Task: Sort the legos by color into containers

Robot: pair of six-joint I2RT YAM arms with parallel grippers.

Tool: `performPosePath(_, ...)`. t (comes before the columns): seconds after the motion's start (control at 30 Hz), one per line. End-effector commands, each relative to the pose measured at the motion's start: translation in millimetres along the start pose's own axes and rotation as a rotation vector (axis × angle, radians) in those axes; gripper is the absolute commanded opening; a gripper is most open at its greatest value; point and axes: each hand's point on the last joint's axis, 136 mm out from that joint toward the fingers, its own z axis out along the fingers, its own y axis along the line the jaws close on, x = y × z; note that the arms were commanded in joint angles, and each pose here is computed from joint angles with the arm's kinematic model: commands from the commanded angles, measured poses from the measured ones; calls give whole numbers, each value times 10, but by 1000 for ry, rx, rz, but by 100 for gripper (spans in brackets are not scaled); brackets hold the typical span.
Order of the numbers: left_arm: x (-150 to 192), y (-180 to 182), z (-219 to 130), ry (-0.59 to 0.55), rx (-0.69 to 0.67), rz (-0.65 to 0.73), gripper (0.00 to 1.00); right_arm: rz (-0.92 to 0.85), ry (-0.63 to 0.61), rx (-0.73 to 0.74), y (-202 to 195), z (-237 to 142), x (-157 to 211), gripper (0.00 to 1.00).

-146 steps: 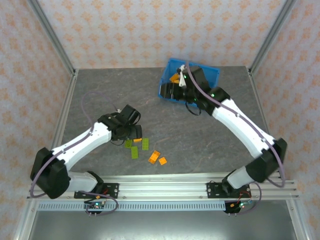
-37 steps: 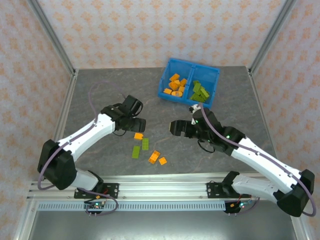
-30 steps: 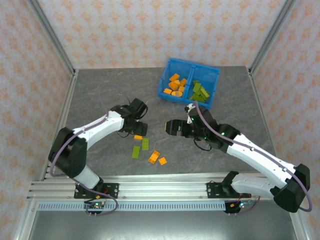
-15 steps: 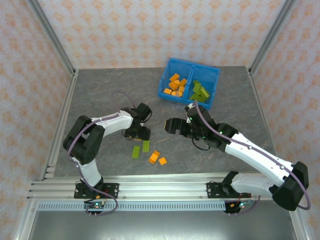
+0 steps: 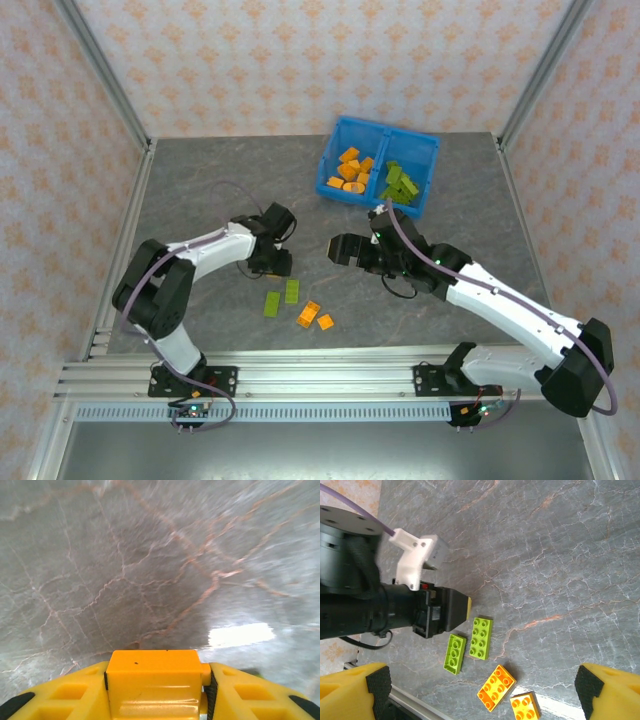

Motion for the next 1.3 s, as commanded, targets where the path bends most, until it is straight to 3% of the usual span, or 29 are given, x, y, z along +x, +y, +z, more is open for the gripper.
performPosePath(0.0,-511,-294,-523,-179,130,-19,46,-16,-63,-52,186,-147,-171,96)
performPosePath(0.13,-1171,-675,-928,-357,253,-23,45,30,-218,-6,82,-334,-406,97)
performPosePath(0.3,-1974,-983,-1139,-528,286,-21,45,89,-368,54,-130,-569,-560,98)
performPosePath(0.73,-3255,-1584,-1060,-709,337,-15,44,106,-400,65,-196,-710,-566,98)
performPosePath(1.0,-3543,-1722,-867,-739,390,-134,50,114,-419,52,-196,-815,-574,98)
performPosePath(1.07,-3547,-1732,-939,-749,397,-143,53,116,-421,52,-209,-823,-566,98)
performPosePath(1.17,-3514,-1738,-1152,-763,398,-129,66,116,-419,50,-206,-822,-561,98)
performPosePath(1.27,-3432,-1692,-1446,-765,392,-119,68,114,-418,50,-206,-805,-561,97)
